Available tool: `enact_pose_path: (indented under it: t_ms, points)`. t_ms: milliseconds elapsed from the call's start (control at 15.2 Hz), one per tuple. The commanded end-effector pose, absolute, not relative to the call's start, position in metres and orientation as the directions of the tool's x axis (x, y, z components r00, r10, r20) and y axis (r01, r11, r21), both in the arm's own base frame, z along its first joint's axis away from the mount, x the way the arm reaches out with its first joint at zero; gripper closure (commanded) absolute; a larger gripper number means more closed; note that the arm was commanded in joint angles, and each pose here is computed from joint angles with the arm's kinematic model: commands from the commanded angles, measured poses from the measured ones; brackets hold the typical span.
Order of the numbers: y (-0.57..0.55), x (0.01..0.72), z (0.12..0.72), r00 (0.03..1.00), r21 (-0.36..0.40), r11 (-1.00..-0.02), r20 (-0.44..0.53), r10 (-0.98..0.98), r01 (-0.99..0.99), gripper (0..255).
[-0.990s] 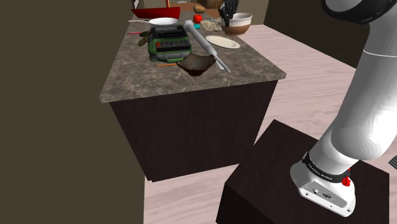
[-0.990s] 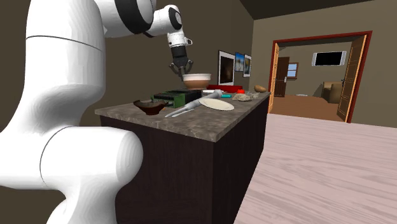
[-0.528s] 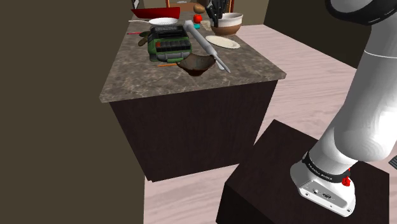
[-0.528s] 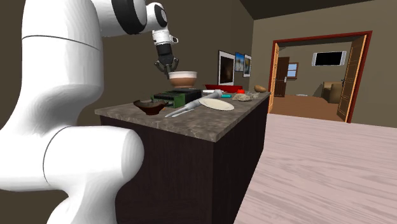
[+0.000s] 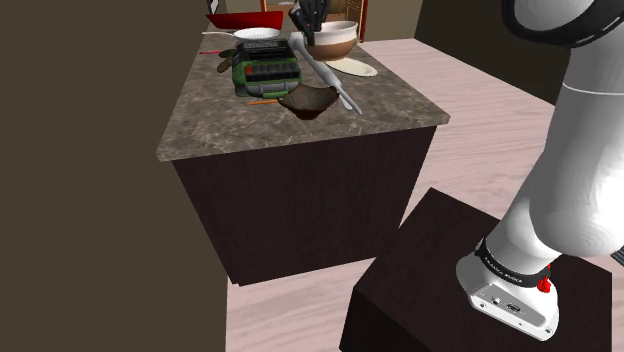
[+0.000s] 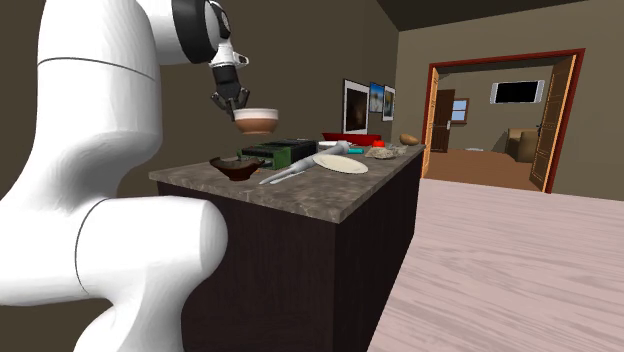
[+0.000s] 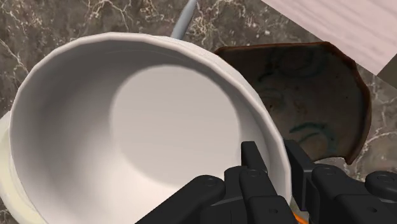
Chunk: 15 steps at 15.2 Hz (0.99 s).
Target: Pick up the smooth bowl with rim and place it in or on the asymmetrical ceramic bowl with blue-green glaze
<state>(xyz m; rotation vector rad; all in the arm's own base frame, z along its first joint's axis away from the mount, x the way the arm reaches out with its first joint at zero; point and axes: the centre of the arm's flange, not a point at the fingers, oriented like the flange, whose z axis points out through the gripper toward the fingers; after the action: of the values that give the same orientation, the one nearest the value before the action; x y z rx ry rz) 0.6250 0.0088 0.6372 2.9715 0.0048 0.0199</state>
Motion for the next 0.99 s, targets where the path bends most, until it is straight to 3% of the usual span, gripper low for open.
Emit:
enact_pose_path:
  t_ms: [0,330,924]
  points:
    - [0.031,0.628,0.642,1.000,0.169,-0.986,0.014,0.003,0.001,255]
    - [0.089,0.634,0.648,1.000,0.169,-0.986,0.014,0.003,0.001,255]
    - [0.089,0.634,0.601,1.000,0.169,-0.986,0.014,0.003,0.001,255]
